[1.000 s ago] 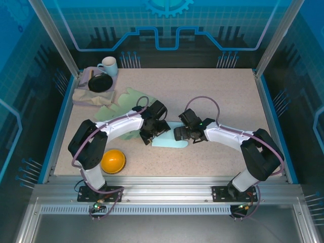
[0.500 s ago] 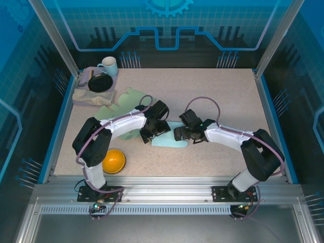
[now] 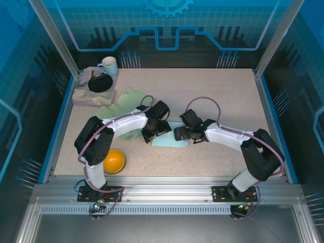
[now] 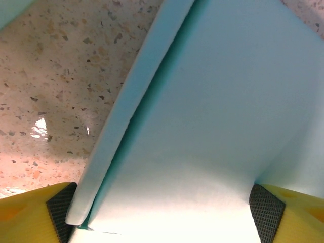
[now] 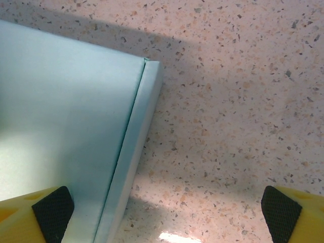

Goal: Fold the paper box

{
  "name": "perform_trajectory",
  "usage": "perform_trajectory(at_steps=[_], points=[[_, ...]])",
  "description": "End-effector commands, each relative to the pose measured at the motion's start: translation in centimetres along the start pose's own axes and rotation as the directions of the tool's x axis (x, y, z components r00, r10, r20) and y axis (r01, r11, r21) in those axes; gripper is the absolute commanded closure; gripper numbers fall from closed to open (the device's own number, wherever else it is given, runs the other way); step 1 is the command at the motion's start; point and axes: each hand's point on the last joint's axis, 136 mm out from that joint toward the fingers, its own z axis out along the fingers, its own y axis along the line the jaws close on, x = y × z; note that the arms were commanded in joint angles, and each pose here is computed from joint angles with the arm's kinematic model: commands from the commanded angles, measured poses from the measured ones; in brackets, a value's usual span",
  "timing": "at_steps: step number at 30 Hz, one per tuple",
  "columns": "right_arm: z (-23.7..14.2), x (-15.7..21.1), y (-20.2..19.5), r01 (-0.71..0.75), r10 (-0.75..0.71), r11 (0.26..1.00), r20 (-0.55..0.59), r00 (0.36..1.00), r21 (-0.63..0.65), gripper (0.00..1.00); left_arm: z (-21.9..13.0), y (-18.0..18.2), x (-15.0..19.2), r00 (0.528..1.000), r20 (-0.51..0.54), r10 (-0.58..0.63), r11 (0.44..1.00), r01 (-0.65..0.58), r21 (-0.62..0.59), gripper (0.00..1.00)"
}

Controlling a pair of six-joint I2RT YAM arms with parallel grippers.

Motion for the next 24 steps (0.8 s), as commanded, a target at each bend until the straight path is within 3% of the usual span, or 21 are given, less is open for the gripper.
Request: perform_trajectory(at_steps=[1,16,24], points=[[0.7,2.5,-0.9,0.013,-0.011,1.000,-0.085,0.996,0.023,0.00,0.2,-1.3,1.0,0.999,-0.038,-0.008,0.999,0.010,0.040,0.12],[-1.0,1.8,-0.8,0.016,-0.016,1.000,-0.067,0.998,0.009,0.00,2.4,1.3,0.5,1.000,-0.012,0.000,0.998,0.000,-0.059,0.13],[-9.5,-3.0,-2.9,0.018,-0.030,0.997,0.154,0.988,0.081,0.00,2.8,1.9,0.4,1.000,-0.012,-0.004,0.998,0.003,-0.070,0.14]])
